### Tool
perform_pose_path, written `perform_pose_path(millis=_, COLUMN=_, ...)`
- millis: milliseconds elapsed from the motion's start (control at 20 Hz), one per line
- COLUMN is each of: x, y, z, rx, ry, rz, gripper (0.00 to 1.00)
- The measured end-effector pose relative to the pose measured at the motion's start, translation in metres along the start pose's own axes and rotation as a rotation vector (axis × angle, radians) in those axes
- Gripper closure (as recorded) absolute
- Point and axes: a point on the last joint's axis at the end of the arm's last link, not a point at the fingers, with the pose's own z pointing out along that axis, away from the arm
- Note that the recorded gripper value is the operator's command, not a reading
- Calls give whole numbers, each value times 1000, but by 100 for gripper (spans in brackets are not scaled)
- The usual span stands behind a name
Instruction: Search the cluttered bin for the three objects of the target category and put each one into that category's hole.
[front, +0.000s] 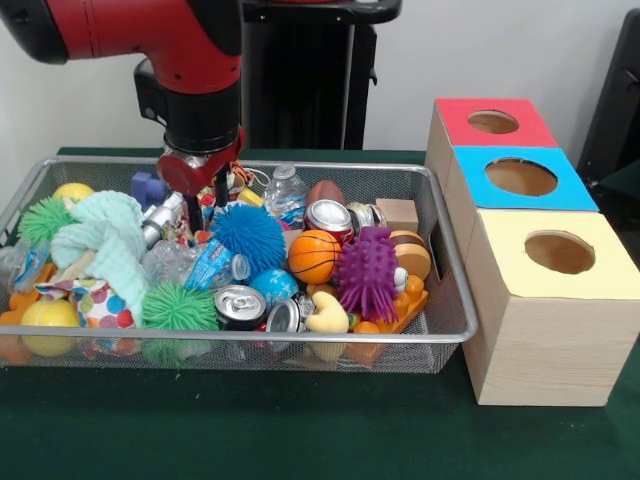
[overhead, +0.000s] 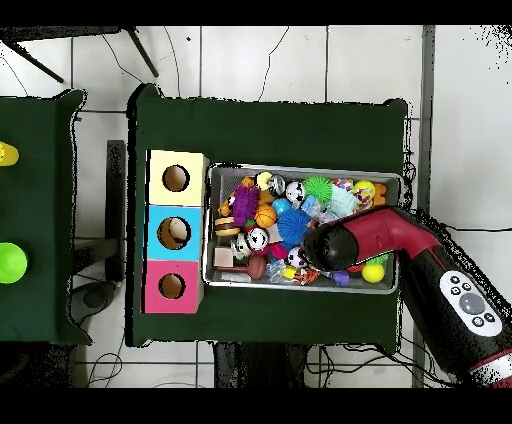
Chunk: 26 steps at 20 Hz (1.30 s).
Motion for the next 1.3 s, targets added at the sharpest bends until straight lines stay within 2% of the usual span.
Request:
perform_pose_path(millis=650, x=4, y=-34, z=-26, rx=69, ry=40, rz=-5, gripper=0)
perform_pose_path(millis=1300, x=4, y=-47, z=-25, rx=80, ry=34, rz=-2, gripper=0)
